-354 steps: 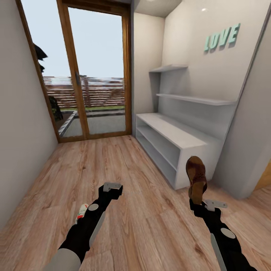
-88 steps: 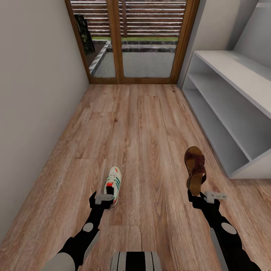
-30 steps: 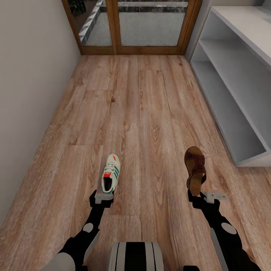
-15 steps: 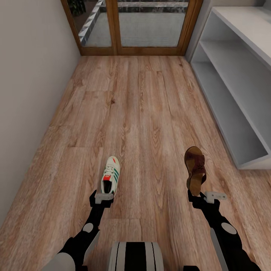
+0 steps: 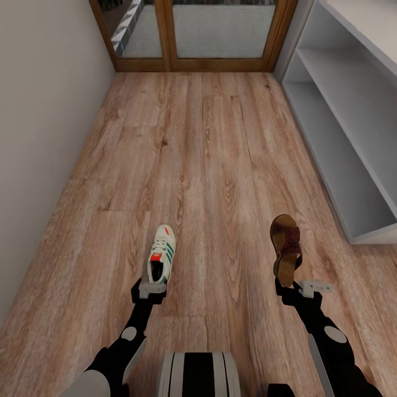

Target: Pick up the two gym shoes and the two sandals from the corridor floor and place them onto the hallstand (shoe rack) in the corridor, making sure they are on the rack and not on the floor. Arrange them so the two gym shoes are next to each other and the two sandals are next to each other.

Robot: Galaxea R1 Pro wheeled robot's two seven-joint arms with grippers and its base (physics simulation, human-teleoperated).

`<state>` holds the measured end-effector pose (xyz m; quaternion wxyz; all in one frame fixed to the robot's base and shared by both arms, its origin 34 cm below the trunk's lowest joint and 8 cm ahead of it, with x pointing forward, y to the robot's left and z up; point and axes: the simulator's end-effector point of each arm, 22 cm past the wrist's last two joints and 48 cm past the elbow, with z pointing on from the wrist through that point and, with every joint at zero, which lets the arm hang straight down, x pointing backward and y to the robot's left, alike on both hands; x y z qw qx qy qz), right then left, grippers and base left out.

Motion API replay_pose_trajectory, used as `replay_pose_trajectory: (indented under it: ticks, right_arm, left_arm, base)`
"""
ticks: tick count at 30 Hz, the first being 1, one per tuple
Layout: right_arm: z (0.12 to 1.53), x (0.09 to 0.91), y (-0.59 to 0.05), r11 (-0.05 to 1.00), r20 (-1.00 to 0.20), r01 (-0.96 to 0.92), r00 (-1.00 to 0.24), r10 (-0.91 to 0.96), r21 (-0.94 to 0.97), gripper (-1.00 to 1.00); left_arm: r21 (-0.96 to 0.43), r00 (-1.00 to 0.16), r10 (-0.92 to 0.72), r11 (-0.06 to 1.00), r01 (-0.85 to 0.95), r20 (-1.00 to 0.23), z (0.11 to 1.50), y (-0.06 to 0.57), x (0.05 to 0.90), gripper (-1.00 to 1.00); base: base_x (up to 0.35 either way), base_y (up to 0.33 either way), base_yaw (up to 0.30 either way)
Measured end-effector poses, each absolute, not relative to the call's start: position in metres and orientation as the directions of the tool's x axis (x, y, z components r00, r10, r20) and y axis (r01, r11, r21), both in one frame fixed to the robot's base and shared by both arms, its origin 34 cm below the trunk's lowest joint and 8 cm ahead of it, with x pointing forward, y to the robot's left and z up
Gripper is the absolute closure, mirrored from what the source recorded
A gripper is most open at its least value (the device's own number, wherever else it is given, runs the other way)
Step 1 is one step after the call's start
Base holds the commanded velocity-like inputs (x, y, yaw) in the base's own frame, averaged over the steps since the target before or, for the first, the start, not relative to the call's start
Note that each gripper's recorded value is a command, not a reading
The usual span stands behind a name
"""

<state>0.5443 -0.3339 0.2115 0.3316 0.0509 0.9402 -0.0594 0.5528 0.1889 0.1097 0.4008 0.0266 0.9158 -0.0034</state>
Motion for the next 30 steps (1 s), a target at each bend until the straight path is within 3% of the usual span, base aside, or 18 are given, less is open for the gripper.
replay_pose_trajectory:
  ticks: [30]
  right_arm:
    - [0.186, 0.528, -0.334, 0.988, -0.586, 0.131, -0.808, 0.056, -0.085, 1.0]
  left_arm:
    - [0.011, -0.71, 0.044, 0.999, 0.052, -0.703, 0.085, 0.189, 0.532, -1.0]
  base:
    - [0.0, 0.0, 0.0]
